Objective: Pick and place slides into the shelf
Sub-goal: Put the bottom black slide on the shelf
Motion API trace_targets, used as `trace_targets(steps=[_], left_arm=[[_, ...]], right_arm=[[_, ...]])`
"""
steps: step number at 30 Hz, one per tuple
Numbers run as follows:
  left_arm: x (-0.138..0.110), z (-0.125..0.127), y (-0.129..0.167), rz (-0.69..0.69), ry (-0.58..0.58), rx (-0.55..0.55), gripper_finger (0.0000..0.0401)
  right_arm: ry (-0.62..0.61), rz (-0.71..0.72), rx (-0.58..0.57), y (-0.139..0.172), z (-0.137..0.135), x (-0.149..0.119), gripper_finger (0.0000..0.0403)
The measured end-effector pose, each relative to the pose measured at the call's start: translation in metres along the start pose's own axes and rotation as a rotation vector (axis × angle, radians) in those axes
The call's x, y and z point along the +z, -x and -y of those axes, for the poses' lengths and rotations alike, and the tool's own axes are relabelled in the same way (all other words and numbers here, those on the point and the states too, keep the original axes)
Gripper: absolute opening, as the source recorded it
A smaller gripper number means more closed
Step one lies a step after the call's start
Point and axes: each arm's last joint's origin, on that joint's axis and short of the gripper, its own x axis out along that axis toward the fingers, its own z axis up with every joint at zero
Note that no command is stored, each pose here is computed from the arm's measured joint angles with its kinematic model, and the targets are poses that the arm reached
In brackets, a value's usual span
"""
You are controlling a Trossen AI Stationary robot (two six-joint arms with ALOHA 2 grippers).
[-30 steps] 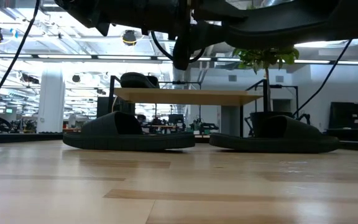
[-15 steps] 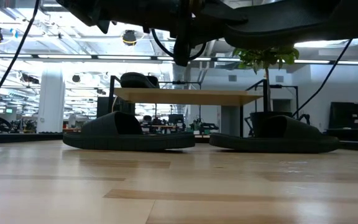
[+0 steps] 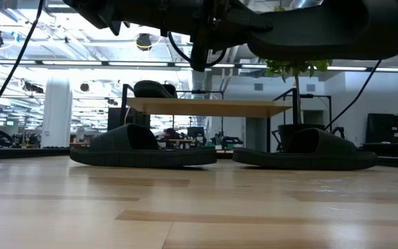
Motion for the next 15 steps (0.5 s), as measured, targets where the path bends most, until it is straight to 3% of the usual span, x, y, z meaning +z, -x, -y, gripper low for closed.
trace_targets(steps=[9,15], left_arm=[[0.002,0.006,0.002,0.04,0.066,0.025,0.0038],[0.008,0.03,0.016,0.161,0.067,0.179,0.0038]], right_arm=[[-0.072,-0.147,-0.039,0.001,0.01,-0.013,0.0182],[-0.138,-0.174,-0.079,0.007,0.014,-0.021,0.0181]])
